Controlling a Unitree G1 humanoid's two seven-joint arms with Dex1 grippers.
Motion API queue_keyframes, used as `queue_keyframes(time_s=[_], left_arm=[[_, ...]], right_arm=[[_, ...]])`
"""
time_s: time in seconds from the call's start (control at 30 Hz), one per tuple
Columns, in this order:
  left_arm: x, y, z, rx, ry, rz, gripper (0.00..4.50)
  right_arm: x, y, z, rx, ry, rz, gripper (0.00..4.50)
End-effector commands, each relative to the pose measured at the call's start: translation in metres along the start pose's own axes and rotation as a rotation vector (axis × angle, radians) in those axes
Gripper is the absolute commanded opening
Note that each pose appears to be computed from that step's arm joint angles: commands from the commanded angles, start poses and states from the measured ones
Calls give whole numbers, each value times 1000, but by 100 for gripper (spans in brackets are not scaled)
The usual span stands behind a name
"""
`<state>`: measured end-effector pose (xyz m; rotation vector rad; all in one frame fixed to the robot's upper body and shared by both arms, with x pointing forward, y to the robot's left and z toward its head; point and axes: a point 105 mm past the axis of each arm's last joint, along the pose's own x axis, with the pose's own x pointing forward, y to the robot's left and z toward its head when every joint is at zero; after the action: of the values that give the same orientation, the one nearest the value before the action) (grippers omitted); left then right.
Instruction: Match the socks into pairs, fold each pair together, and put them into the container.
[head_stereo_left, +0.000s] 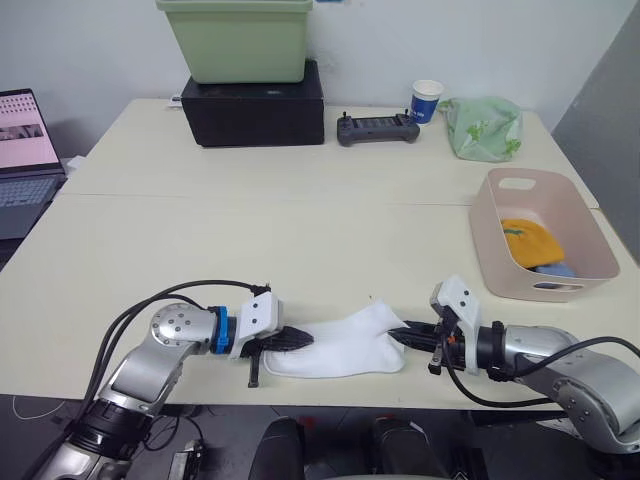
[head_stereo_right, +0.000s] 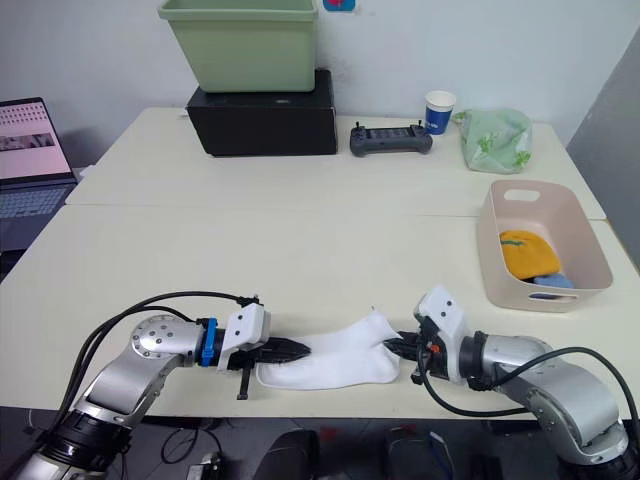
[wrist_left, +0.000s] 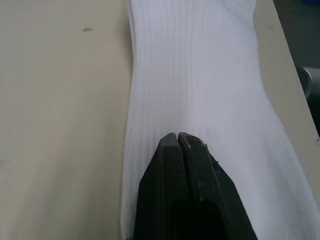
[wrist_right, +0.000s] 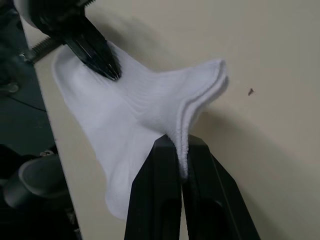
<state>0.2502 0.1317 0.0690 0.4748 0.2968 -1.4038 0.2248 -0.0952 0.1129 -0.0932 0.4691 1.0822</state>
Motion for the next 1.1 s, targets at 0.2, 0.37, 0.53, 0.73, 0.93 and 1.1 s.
queue_keyframes(time_s=[0.2,0.37,0.53,0.73,0.93,1.1], left_arm=[[1,0,-10,25,32,-4,0],[-23,-2,0,40,3,38,0],[-58,-7,13,-7,-17,108,0],[-68,-14,8,-41,17,137,0],[-79,-15,-20,-89,61,192,0],[-106,-2,-34,-135,79,314,0]], right_arm=[[18,24,26,75,-11,178,2],[44,38,32,137,-3,257,2],[71,50,36,139,24,315,2],[94,53,36,124,45,324,2],[120,58,37,131,17,301,2],[106,64,56,129,-56,349,181]])
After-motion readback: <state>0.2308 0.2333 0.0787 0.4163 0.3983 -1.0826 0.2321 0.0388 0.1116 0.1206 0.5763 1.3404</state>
